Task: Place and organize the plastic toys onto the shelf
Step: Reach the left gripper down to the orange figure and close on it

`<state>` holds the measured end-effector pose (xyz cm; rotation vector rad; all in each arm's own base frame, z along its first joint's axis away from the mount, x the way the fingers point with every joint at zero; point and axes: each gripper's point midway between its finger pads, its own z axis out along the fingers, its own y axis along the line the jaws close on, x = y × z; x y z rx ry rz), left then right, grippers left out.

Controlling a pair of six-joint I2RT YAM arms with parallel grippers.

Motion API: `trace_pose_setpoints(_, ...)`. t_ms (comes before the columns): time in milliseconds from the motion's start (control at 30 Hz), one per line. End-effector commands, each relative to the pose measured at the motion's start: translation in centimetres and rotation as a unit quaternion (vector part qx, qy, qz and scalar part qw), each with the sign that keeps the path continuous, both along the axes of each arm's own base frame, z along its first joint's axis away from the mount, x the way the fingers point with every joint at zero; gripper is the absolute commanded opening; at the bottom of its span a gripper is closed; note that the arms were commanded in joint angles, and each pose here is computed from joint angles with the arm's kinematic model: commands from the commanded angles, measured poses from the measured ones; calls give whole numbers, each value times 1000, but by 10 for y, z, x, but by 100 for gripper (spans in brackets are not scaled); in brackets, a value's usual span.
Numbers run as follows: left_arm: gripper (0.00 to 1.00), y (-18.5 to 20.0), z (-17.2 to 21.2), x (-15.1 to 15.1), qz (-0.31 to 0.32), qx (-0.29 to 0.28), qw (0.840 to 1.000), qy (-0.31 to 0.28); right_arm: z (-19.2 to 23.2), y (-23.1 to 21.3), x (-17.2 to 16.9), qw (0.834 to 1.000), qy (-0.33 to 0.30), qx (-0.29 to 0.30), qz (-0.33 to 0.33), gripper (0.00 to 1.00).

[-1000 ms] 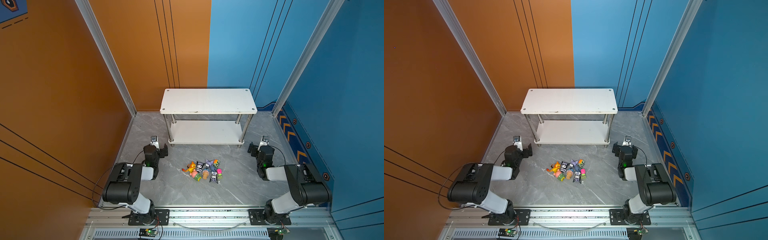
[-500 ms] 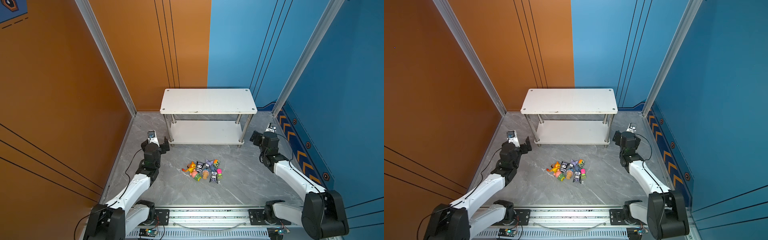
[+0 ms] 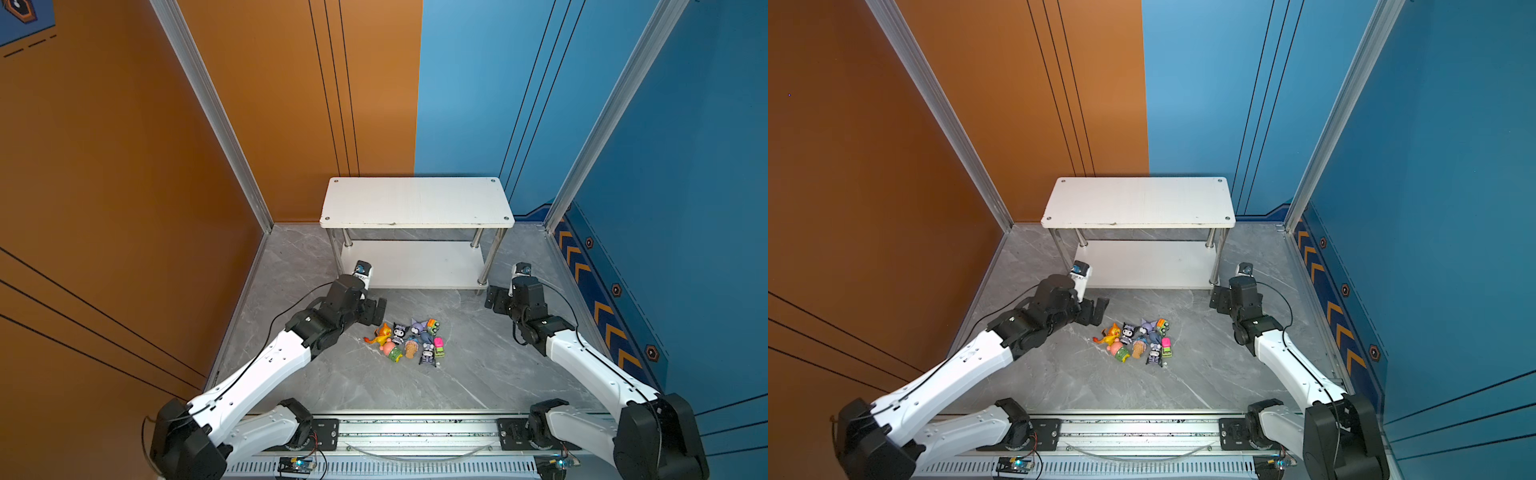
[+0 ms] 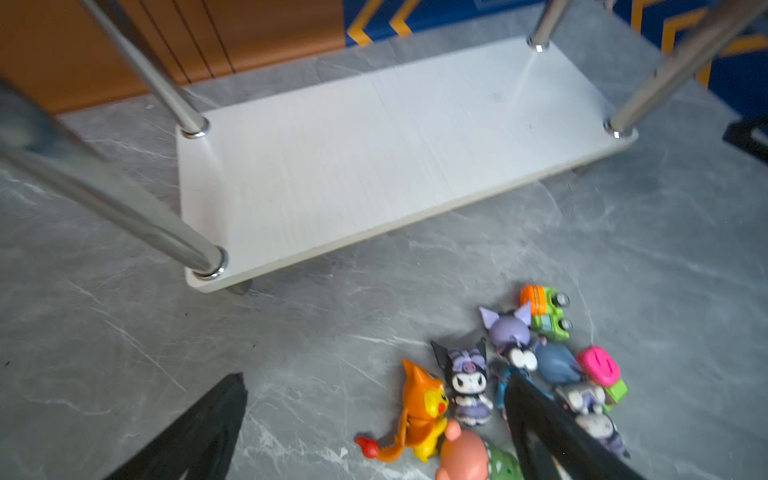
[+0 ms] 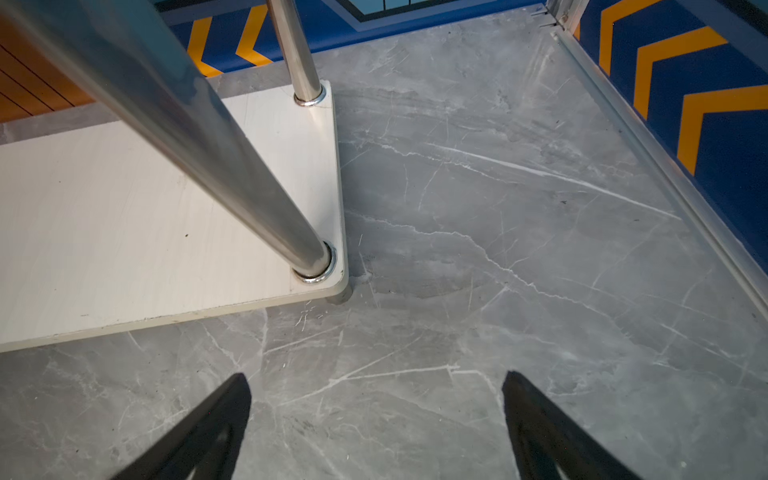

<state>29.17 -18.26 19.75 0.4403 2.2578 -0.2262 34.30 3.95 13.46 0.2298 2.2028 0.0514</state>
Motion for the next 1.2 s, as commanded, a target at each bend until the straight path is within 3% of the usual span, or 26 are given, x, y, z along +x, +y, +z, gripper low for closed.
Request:
trace_pose_setpoints(0,100,-4,-44,-35,-69,88,986,125,-19,0,-6,999,34,-2,-5,95)
trace_pose_setpoints(100,96,-13,-70,-36,-88,102,976,169,-24,3,-4,999,42,-2,-1,94)
trace_pose_setpoints(267,90,-35,-80,-29,-113,108,969,193,-22,3,-4,999,41,-6,-1,93)
trace_pose_setpoints(400,81,-31,-97,-24,-110,142,960,213,-22,2,-4,999,39,-5,-3,93)
trace_pose_setpoints(700,62,-30,-126,-17,-109,154,948,255,-23,1,-5,999,41,-7,-6,93)
trace_pose_setpoints(1167,47,-35,-156,-22,-117,159,933,300,-25,0,-4,999,48,-9,-11,93)
